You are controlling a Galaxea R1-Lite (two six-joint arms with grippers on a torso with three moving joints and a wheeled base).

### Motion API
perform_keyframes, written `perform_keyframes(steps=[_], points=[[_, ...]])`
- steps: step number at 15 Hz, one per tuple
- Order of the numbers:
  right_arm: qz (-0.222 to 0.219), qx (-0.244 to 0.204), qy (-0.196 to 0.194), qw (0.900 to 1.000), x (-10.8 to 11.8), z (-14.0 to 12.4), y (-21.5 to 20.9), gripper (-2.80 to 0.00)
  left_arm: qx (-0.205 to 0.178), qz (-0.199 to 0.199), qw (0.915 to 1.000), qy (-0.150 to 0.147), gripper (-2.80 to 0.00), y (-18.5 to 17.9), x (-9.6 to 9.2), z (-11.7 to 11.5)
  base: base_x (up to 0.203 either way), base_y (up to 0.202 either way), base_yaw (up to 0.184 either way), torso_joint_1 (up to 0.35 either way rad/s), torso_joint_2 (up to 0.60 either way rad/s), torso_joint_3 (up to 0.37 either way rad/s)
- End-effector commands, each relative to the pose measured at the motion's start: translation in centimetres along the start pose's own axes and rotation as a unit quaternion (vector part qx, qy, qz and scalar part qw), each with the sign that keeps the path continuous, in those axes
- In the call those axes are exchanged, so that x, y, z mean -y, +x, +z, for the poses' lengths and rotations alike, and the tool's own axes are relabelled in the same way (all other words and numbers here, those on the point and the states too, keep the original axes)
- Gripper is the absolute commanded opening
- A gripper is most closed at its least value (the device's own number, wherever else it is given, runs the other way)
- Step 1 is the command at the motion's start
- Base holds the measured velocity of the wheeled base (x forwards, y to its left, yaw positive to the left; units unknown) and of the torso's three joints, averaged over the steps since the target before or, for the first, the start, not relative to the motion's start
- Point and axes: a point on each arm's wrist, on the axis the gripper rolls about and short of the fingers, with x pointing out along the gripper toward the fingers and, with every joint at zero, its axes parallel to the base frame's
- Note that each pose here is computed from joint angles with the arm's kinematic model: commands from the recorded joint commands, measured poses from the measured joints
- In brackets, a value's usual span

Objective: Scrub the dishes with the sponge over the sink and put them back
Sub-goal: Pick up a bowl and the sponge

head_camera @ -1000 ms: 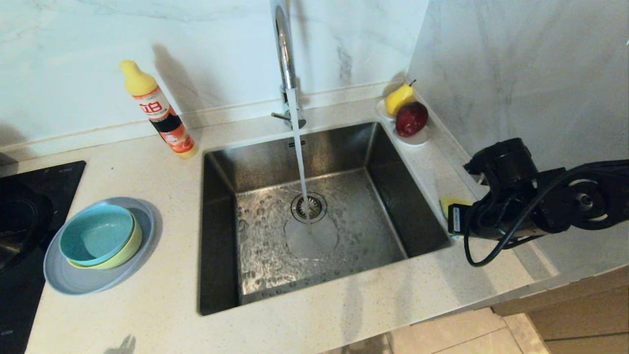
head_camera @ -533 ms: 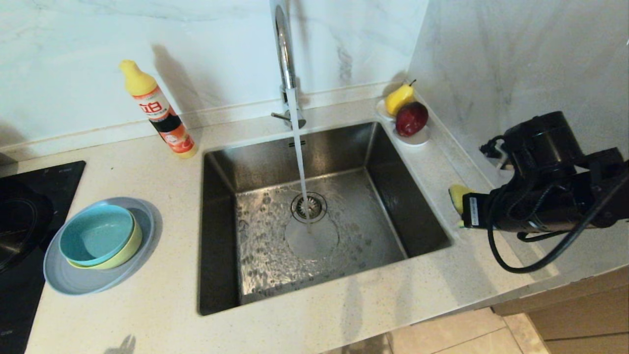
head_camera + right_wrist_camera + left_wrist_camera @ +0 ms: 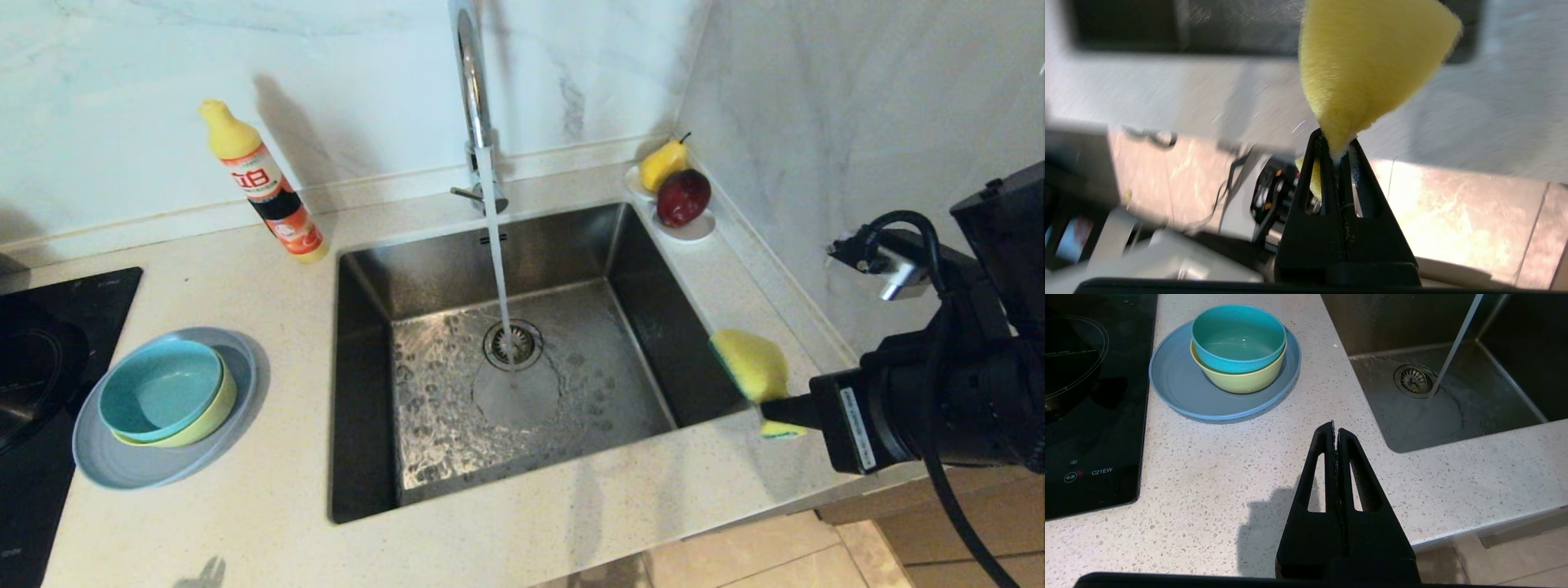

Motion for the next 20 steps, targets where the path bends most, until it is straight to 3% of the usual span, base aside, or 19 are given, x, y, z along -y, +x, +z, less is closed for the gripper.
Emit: perform_keyframes(steps=[1,6,10,16,20], points=[[0.043,-0.004,-0.029,0.999,-1.6,-1.1,-1.6,-2.80,-0.019,0.000,0.9998,0.000,-2.80,0.2,0.0,-1.1,0.000,0.000,0.000,0.000,0.00,0.000],[0.094,-0.032,-0.075,0.992,-3.9,-2.4,-2.1,-2.80,-0.019,0.000,0.9998,0.000,-2.80,0.2,0.0,-1.1,0.000,0.000,0.000,0.000,0.00,0.000],[0.110,-0.036,-0.085,0.990,-4.6,-2.6,-2.3,-2.80,-0.018,0.000,0.9998,0.000,-2.80,0.2,0.0,-1.1,0.000,0.000,0.000,0.000,0.00,0.000],[0.127,0.006,-0.146,0.981,-5.1,-0.9,-4.1,-2.80,-0.019,0.000,0.9998,0.000,-2.80,0.2,0.0,-1.1,0.000,0.000,0.000,0.000,0.00,0.000],[0.130,0.000,-0.154,0.980,-5.0,-0.9,-4.9,-2.80,-0.019,0.000,0.9998,0.001,-2.80,0.2,0.0,-1.1,0.000,0.000,0.000,0.000,0.00,0.000]])
